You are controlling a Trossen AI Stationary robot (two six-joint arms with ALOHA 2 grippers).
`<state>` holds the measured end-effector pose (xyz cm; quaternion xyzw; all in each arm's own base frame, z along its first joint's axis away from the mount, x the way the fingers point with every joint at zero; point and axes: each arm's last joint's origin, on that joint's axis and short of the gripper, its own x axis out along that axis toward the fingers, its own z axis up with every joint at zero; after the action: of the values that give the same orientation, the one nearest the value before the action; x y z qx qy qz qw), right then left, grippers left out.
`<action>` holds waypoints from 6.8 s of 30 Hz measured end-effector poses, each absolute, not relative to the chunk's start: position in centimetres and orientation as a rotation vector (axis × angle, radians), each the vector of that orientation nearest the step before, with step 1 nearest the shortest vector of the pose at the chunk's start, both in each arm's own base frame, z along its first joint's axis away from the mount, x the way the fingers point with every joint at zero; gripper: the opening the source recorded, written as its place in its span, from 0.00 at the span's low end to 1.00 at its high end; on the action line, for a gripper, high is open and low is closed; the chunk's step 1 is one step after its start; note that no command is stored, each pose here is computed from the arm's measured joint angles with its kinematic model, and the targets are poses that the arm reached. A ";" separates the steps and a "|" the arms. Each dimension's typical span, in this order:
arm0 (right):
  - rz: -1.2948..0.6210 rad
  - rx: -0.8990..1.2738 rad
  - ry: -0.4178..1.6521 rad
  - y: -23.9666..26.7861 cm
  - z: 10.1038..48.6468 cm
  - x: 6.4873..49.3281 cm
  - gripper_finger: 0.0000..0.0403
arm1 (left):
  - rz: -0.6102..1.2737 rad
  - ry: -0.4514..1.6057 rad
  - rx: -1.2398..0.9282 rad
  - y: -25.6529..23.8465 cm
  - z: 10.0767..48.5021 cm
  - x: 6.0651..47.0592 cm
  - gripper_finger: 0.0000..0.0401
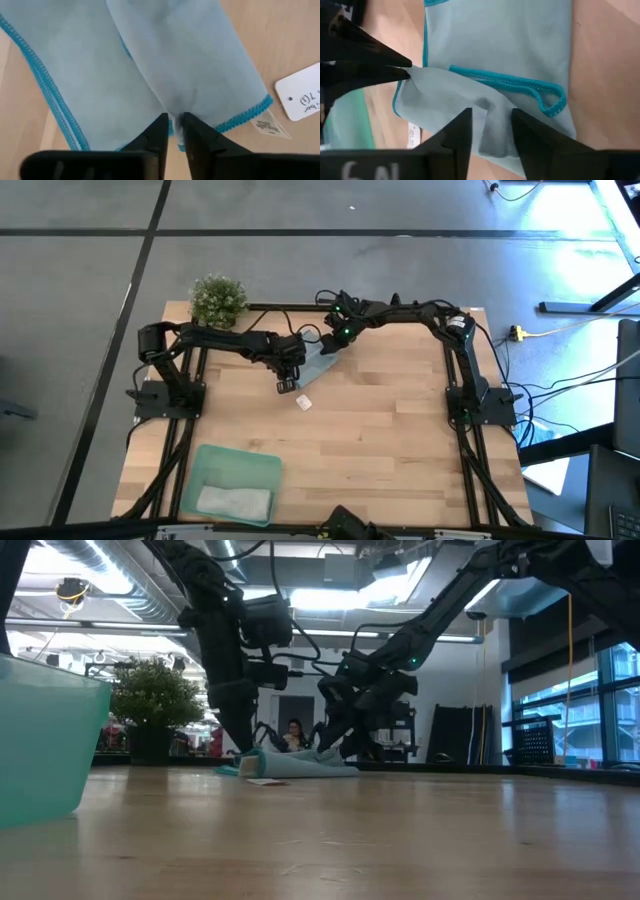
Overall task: Roll microfiber towels into tight, uniform cylinder then place into a basket
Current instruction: Roll the blue microfiber cloth
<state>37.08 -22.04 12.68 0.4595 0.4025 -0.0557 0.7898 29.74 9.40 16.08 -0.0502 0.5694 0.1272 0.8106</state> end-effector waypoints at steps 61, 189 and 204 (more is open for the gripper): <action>-0.258 0.371 0.692 -15.4 34.8 26.4 0.46 | -0.262 1.177 -0.067 2.6 13.8 34.0 0.20; 0.226 0.769 0.864 -13.3 17.3 37.3 0.03 | 0.443 1.119 -0.092 2.6 18.1 29.2 0.20; 0.209 0.801 0.877 -13.4 17.2 37.2 0.03 | 0.403 1.211 -0.079 5.0 14.1 30.7 0.20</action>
<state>37.18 -13.37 17.24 0.3767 0.4126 0.0985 0.8235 30.68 5.01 14.07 -0.0370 0.5650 0.1879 0.8026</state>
